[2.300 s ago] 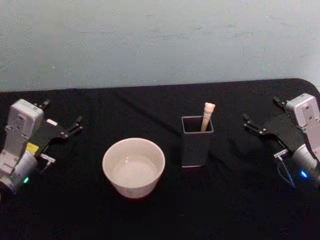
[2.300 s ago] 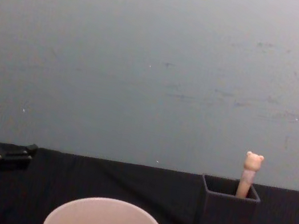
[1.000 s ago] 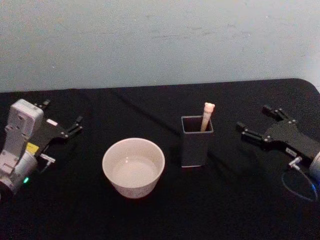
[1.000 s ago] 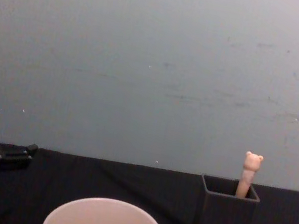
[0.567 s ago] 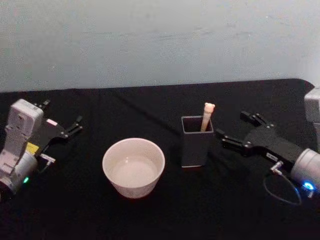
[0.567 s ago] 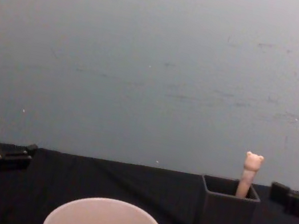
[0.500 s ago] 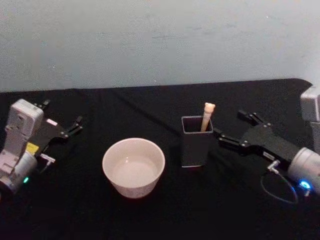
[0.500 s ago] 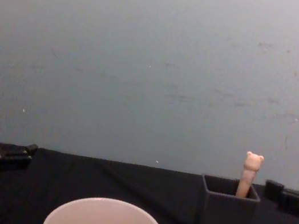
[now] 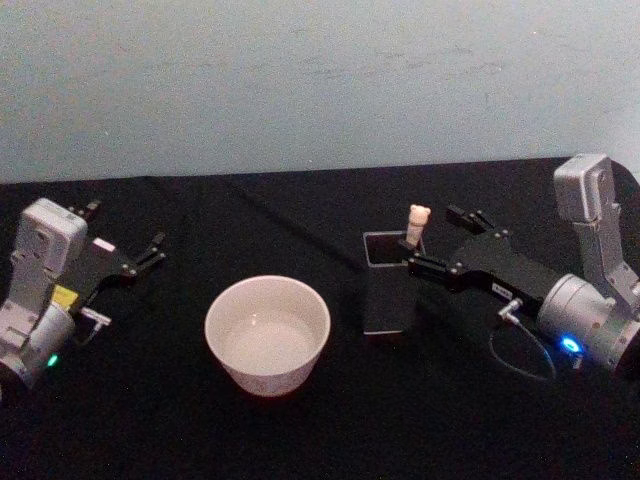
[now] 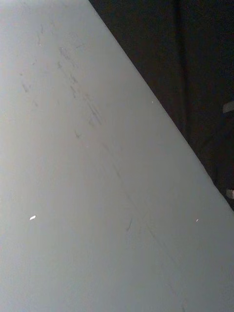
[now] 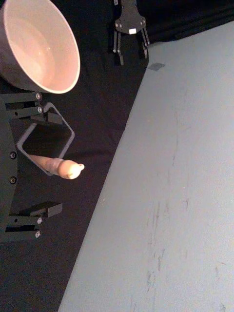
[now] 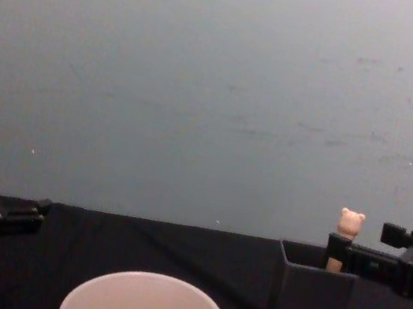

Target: Pick up the stirring spoon with one hand, stir inside the cup, then place it back in its original position.

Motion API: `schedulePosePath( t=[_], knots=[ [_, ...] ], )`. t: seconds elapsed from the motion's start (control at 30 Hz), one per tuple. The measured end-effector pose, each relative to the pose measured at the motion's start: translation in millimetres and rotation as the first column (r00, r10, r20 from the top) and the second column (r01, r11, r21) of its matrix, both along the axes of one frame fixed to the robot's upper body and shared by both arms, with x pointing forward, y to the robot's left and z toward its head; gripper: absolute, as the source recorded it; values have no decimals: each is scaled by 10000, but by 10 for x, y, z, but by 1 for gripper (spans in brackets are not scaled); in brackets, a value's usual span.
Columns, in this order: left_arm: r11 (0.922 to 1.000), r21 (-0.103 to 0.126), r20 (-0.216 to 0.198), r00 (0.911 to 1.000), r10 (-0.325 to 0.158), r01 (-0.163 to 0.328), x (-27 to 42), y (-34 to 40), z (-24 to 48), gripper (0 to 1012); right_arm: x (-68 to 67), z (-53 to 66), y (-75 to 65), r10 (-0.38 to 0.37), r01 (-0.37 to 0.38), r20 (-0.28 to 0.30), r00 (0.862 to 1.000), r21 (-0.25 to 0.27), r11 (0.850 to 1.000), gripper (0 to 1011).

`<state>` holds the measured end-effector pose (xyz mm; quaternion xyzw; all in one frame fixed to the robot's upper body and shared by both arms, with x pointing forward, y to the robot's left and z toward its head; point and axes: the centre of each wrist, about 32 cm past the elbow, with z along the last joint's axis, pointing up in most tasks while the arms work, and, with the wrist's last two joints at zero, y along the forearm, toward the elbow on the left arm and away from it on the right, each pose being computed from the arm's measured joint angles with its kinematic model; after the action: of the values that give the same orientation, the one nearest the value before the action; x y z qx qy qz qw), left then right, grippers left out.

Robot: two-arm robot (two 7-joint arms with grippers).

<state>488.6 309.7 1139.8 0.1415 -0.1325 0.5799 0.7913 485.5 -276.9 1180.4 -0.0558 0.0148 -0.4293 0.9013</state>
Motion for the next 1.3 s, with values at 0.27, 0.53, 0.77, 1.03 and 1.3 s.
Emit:
schedulePosePath(
  t=[0.27,0.53,0.77,1.03,1.3],
  knots=[
    [10000,0,0,10000,0,0,0,0,0,1001,90,3,28,-27,27,-33,10000,18,10000,1002],
    [10000,0,0,10000,0,0,0,0,0,1001,169,18,38,-12,13,-125,9999,84,10000,1002],
    [10000,0,0,10000,0,0,0,0,0,1001,210,23,43,10,-8,-182,9998,110,9999,1002],
    [10000,0,0,10000,0,0,0,0,0,1001,249,38,49,41,-38,-252,9997,133,9999,1002],
    [10000,0,0,10000,0,0,0,0,0,1001,267,40,59,76,-71,-373,9993,134,9999,1002]
  ],
)
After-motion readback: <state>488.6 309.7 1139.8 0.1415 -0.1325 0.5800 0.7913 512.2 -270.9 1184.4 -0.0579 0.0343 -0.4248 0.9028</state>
